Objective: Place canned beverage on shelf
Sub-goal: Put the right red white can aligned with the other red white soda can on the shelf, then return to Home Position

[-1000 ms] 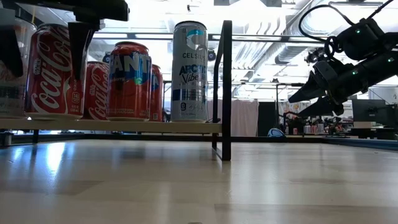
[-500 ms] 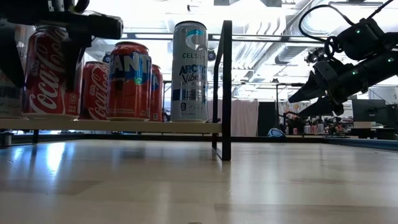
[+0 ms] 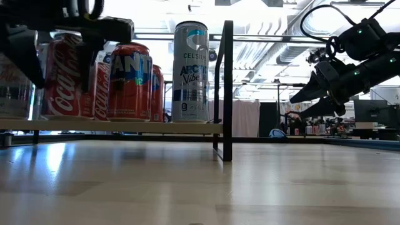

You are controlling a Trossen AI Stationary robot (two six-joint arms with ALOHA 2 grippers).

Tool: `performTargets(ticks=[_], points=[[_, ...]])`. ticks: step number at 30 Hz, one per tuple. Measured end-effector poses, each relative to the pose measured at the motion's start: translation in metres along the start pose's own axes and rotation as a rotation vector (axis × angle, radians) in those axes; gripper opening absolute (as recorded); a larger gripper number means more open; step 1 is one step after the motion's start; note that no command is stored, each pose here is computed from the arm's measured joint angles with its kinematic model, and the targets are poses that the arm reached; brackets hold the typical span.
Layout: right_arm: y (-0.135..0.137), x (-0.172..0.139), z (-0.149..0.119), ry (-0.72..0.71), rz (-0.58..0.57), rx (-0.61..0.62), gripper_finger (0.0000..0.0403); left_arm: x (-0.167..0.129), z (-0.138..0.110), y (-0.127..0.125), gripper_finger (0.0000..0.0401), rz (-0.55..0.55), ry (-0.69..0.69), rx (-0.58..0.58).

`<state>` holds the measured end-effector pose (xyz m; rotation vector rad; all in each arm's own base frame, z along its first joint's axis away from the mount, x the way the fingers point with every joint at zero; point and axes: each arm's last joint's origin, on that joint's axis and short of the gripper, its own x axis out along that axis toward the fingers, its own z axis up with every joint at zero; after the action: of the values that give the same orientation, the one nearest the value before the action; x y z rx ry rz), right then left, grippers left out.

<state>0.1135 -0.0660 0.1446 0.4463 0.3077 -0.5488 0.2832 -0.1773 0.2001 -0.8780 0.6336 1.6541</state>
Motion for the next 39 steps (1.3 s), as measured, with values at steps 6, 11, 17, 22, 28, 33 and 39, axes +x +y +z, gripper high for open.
performTargets(ticks=[6, 11, 17, 22, 28, 33, 39], points=[[0.000, 0.000, 0.000, 0.000, 0.000, 0.000, 0.0399, 0.004, 0.005, -0.007, 0.0238, 0.010, -0.005, 0.010], [0.000, 0.000, 0.000, 0.000, 0.000, 0.000, 0.0399, 0.006, 0.008, -0.010, 0.0239, 0.037, 0.006, -0.007], [0.000, 0.000, 0.000, 0.000, 0.000, 0.000, 0.0399, 0.007, 0.008, -0.010, 0.0239, 0.044, 0.011, -0.022], [0.000, 0.000, 0.000, 0.000, 0.000, 0.000, 0.0399, 0.007, 0.007, -0.009, 0.0239, 0.077, 0.033, -0.056], [0.000, 0.000, 0.000, 0.000, 0.000, 0.000, 0.0399, 0.006, 0.007, -0.009, 0.0239, 0.076, 0.033, -0.050], [0.000, 0.000, 0.000, 0.000, 0.000, 0.000, 0.0399, -0.001, 0.005, -0.008, 0.0239, 0.042, 0.041, -0.051], [0.000, 0.000, 0.000, 0.000, 0.000, 0.000, 0.0399, -0.030, -0.004, 0.001, 0.0239, -0.053, 0.102, -0.029]])
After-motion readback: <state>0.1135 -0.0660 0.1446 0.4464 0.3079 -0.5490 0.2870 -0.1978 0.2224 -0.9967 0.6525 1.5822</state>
